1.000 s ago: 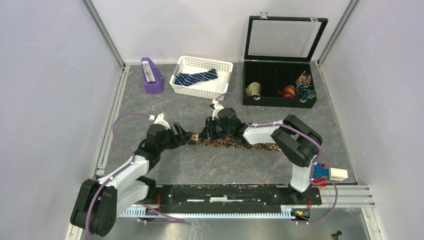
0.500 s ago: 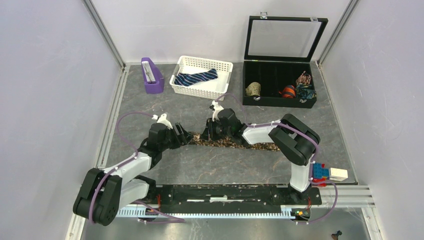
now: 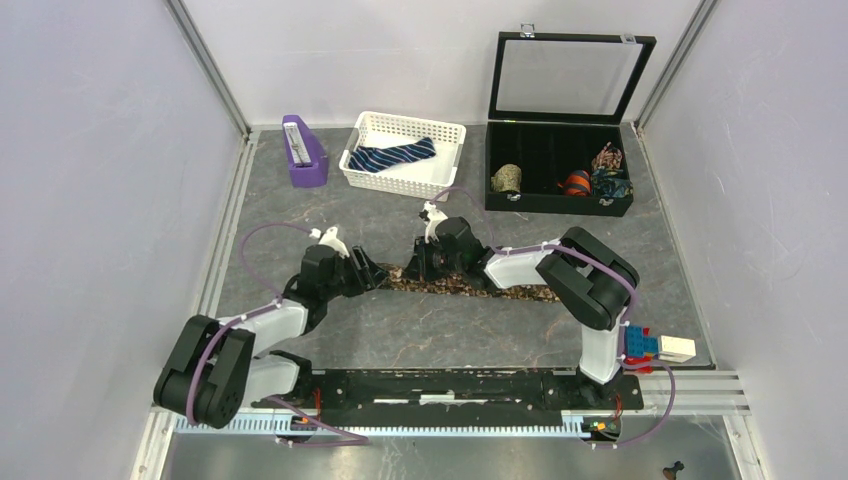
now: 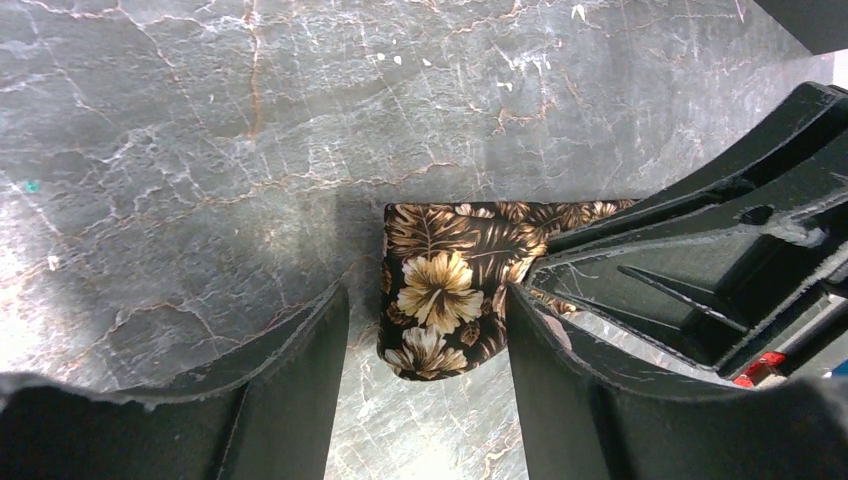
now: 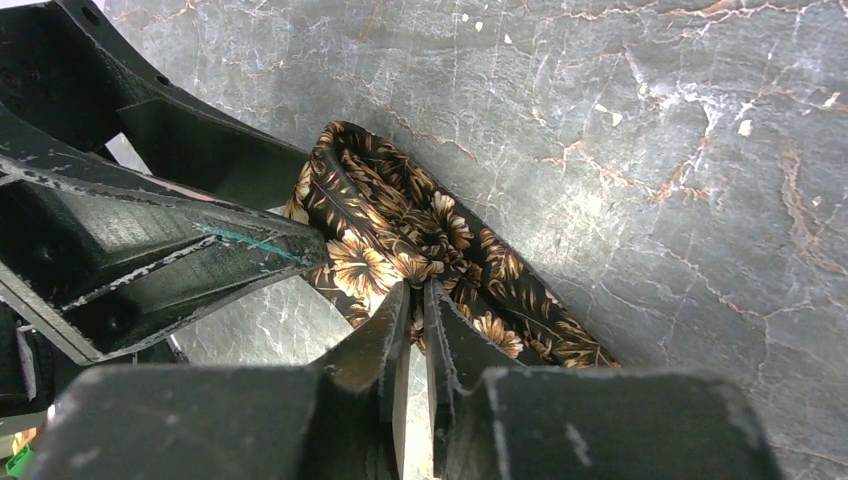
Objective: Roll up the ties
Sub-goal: Roll the tie at the center of the board.
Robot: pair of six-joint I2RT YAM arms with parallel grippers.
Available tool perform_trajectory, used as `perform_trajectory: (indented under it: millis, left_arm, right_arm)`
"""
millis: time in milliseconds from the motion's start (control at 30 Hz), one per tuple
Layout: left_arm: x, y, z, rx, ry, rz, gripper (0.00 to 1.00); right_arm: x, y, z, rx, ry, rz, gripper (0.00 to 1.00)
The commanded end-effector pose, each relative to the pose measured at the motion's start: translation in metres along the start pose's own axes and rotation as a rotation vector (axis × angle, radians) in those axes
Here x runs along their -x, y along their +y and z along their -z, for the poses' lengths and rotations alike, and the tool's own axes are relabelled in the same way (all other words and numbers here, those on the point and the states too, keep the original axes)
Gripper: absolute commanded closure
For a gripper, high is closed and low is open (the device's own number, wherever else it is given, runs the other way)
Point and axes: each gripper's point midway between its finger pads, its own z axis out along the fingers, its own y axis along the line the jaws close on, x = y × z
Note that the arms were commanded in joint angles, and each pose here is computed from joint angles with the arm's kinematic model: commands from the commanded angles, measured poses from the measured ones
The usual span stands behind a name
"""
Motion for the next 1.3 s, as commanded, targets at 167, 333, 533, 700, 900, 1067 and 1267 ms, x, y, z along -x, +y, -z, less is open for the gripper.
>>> perform_trajectory:
  millis: [167, 333, 533, 700, 900, 1067, 1267]
  left_arm:
    - [-0.001, -0.011, -0.001, -0.077, -0.016, 0.045, 0.36]
    - [-0.005, -0.010, -0.004, -0.095, -0.015, 0.050, 0.37]
    - [-0.005, -0.011, -0.010, -0.115, -0.018, 0.048, 0.42]
    - [-0.008, -0.011, -0.011, -0.127, -0.010, 0.050, 0.51]
    - [-0.006, -0.009, -0.010, -0.106, -0.016, 0.028, 0.78]
    - [0.000, -0.007, -0.009, -0.074, -0.027, 0.011, 0.90]
    - [0.008, -0.006, -0.004, -0.032, -0.052, 0.000, 0.95]
  right_arm:
    - [-0.007, -0.009, -0.006, -0.004, 0.011, 0.011, 0.92]
    - [-0.008, -0.010, -0.006, -0.003, 0.010, 0.009, 0.92]
    - [-0.010, -0.011, -0.007, -0.004, 0.015, 0.006, 0.92]
    - [-0.011, -0.012, -0.007, -0.007, 0.018, 0.006, 0.92]
    - [-0.008, -0.010, -0.005, -0.003, 0.013, 0.012, 0.90]
    - [0.005, 0.000, 0.001, 0.030, -0.019, 0.037, 0.60]
    - [0.028, 0.009, 0.019, 0.028, -0.105, 0.064, 0.10]
